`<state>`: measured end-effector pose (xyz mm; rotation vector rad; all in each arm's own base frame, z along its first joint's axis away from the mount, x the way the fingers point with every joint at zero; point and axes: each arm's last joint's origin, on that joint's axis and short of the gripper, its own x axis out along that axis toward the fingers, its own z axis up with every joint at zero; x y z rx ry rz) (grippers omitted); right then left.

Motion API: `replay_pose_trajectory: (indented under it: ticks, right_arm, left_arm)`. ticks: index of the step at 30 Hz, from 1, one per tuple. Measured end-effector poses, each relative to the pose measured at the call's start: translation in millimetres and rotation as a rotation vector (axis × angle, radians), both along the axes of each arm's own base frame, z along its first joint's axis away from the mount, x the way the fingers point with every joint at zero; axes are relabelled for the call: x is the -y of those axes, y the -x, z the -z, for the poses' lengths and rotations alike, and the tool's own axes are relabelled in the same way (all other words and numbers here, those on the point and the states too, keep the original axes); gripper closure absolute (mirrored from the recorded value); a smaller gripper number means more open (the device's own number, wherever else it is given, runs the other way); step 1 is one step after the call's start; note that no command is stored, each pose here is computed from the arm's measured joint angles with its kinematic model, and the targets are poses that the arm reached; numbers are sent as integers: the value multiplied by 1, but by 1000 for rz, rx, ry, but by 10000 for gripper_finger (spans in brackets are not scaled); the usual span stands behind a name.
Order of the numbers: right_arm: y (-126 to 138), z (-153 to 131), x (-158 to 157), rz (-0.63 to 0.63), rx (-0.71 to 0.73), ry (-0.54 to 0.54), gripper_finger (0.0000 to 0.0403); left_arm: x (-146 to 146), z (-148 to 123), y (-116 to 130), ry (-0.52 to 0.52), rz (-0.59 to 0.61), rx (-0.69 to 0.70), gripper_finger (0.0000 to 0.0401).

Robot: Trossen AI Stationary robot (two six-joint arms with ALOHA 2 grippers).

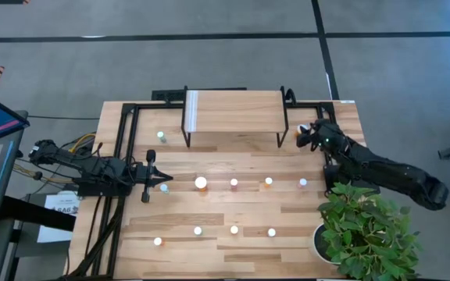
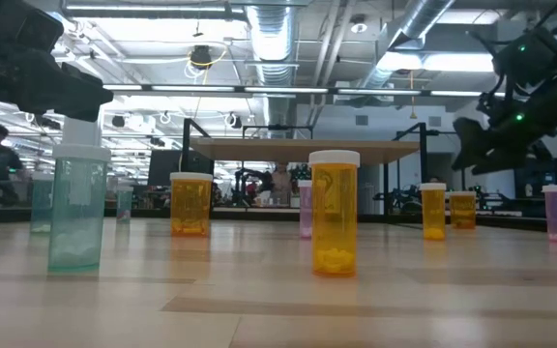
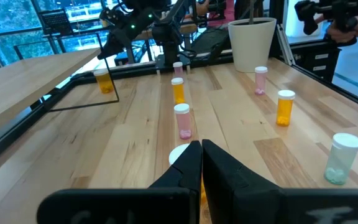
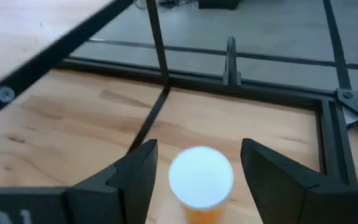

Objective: Pick and place medicine bottles onto shelf by color
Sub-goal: Put the top big orange pill bottle on the shelf

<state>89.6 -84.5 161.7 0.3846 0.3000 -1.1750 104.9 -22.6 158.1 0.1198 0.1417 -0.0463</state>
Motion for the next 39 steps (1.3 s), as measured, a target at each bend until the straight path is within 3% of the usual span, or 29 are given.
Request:
replay_pose_trajectory:
  ticks: [14,31,35,39]
  right_arm:
    - [-5,-9,1,-18,82,59,148]
    - [-8,-4,1,-84,70,9,146]
    - [-10,-1,2,-87,45,-10,127]
    - [-11,3,3,-93,10,-23,81]
  left_arm:
    - [0,0,0,0,0,0,399]
    - [0,0,0,0,0,0,399]
    - [0,0,0,0,0,0,399]
    - [0,0,0,0,0,0,399]
